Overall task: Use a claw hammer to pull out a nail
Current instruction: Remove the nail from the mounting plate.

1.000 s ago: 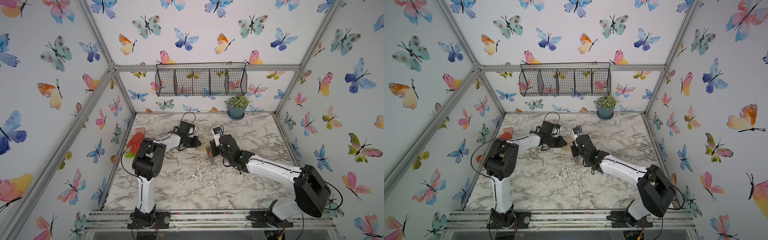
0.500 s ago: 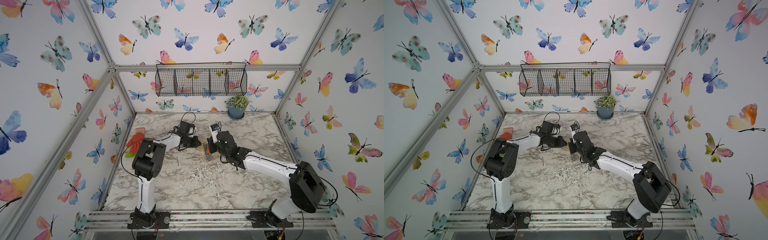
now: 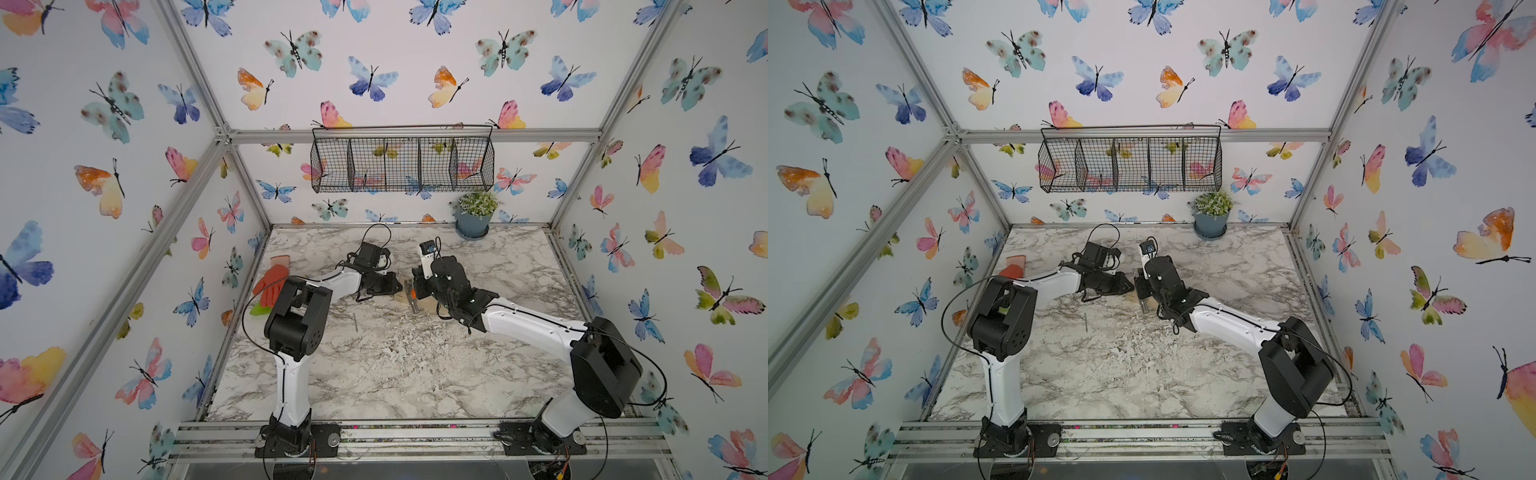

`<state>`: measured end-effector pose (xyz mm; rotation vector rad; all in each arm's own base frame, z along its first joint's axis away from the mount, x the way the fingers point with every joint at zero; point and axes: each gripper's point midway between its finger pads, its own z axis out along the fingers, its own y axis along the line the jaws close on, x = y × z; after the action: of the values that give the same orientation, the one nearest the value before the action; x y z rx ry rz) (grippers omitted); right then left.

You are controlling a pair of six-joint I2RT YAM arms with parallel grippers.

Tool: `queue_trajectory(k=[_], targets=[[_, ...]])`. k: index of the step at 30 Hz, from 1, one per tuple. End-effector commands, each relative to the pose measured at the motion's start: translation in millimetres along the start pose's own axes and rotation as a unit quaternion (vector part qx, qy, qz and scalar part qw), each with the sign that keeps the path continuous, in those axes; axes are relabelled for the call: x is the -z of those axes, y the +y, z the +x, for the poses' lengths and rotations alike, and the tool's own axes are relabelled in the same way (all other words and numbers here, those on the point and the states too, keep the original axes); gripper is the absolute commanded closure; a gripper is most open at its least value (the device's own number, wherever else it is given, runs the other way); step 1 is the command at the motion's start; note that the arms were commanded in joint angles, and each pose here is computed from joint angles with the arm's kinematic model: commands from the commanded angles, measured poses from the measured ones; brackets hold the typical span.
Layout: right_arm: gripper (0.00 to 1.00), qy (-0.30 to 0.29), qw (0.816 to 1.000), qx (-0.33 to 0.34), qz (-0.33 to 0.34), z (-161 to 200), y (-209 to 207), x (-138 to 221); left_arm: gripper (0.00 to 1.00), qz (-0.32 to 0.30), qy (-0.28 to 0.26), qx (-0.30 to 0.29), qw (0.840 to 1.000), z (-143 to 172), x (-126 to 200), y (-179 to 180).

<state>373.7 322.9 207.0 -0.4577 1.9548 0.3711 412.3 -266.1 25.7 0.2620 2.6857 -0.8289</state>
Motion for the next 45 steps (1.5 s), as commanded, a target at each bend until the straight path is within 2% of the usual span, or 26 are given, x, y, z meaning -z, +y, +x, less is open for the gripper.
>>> queue_trajectory(k=[1,6,17,25,26,29,34,45], targets=[[0.97,-0.074,0.997,-0.007,0.014,-50.0,-5.4,6.8,0.83,-0.204,0.310,0.078,0.925,216.1,-27.7,112.7],[0.97,-0.112,0.994,-0.003,0.004,-73.6,-3.4,21.5,0.83,-0.203,0.311,0.079,0.925,216.2,-28.6,112.7],[0.97,-0.168,0.985,-0.013,-0.019,-90.3,-3.4,53.4,0.83,-0.204,0.309,0.074,0.926,211.8,-30.1,110.9],[0.97,-0.159,0.987,-0.021,-0.020,-87.4,-6.9,65.2,0.83,-0.198,0.302,0.076,0.929,208.1,-28.7,107.3],[0.97,-0.157,0.987,-0.023,-0.018,-87.3,-8.3,68.1,0.80,-0.196,0.296,0.076,0.932,204.6,-27.7,104.7],[0.97,-0.153,0.988,-0.023,-0.012,-88.7,-12.4,77.7,0.75,-0.192,0.276,0.071,0.939,188.4,-23.2,96.8],[0.97,-0.151,0.988,-0.028,-0.012,-89.3,-18.1,99.8,0.68,-0.169,0.211,0.049,0.962,138.7,-11.1,70.4],[0.97,-0.136,0.989,-0.052,-0.019,-82.9,-28.3,141.6,0.62,-0.093,0.056,0.010,0.994,48.1,36.0,2.3]])
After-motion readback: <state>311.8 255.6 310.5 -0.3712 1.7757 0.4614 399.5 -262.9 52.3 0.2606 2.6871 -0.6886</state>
